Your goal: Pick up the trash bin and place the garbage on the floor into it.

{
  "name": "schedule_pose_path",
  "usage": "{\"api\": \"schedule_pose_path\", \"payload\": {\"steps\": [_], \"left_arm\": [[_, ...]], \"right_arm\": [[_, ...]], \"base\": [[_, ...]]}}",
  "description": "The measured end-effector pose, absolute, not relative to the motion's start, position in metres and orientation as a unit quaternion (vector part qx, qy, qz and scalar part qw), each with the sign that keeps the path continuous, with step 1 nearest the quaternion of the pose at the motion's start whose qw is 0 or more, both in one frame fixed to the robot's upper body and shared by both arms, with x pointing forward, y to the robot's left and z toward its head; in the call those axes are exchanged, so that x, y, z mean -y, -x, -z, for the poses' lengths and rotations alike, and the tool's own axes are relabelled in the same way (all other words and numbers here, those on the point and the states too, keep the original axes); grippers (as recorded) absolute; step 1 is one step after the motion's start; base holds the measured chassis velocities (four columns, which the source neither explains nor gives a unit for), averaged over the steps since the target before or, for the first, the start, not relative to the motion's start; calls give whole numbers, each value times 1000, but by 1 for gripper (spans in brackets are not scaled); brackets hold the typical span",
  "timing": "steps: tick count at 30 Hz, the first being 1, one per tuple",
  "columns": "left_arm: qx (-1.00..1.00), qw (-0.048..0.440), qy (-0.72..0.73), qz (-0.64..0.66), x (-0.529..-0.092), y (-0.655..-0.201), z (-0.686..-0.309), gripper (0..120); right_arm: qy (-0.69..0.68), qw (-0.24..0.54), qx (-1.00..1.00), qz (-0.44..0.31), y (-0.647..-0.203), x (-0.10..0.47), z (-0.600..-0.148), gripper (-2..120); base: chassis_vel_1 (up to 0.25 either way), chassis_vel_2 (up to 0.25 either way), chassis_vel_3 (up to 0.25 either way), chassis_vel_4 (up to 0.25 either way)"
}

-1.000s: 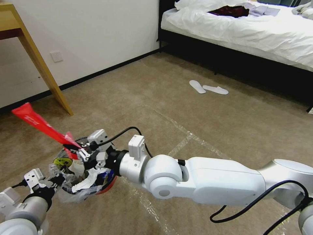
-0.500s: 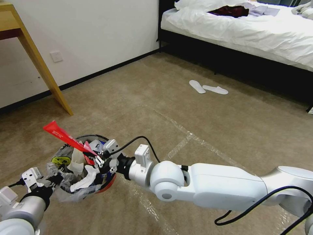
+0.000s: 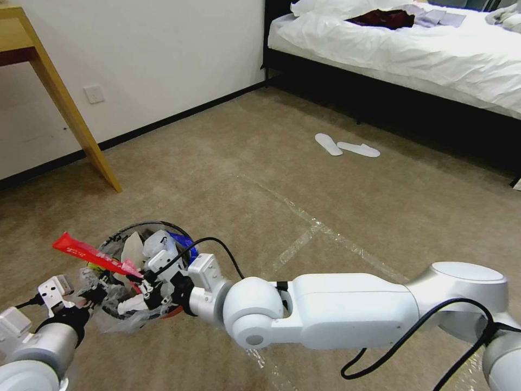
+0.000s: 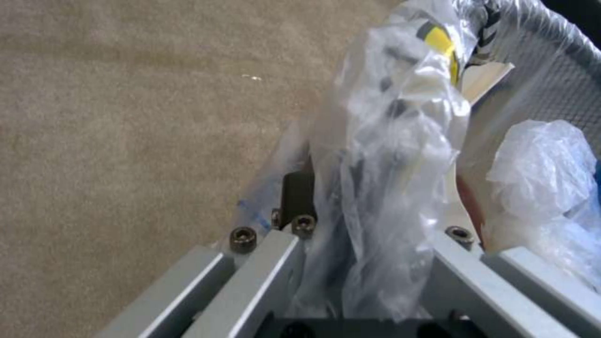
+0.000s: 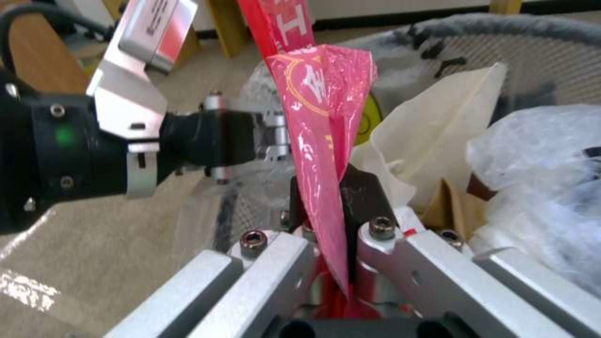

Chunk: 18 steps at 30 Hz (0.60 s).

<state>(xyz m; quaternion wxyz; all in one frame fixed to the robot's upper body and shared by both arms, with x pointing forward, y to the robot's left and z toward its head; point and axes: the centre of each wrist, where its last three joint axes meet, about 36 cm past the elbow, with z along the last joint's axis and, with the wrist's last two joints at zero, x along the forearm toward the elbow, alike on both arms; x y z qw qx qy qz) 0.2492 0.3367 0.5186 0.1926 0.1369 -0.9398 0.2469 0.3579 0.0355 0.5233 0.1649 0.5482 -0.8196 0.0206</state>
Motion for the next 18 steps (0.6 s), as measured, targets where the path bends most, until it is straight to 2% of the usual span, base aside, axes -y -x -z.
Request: {"api": "schedule_pose_path", "payload": {"steps": [18], "left_arm": [[939, 192, -137, -251, -335, -249, -517, 1]], "right_arm": [[-500, 199, 838, -88, -378, -23, -520, 0]], "base": [[0, 0, 0, 0]]}}
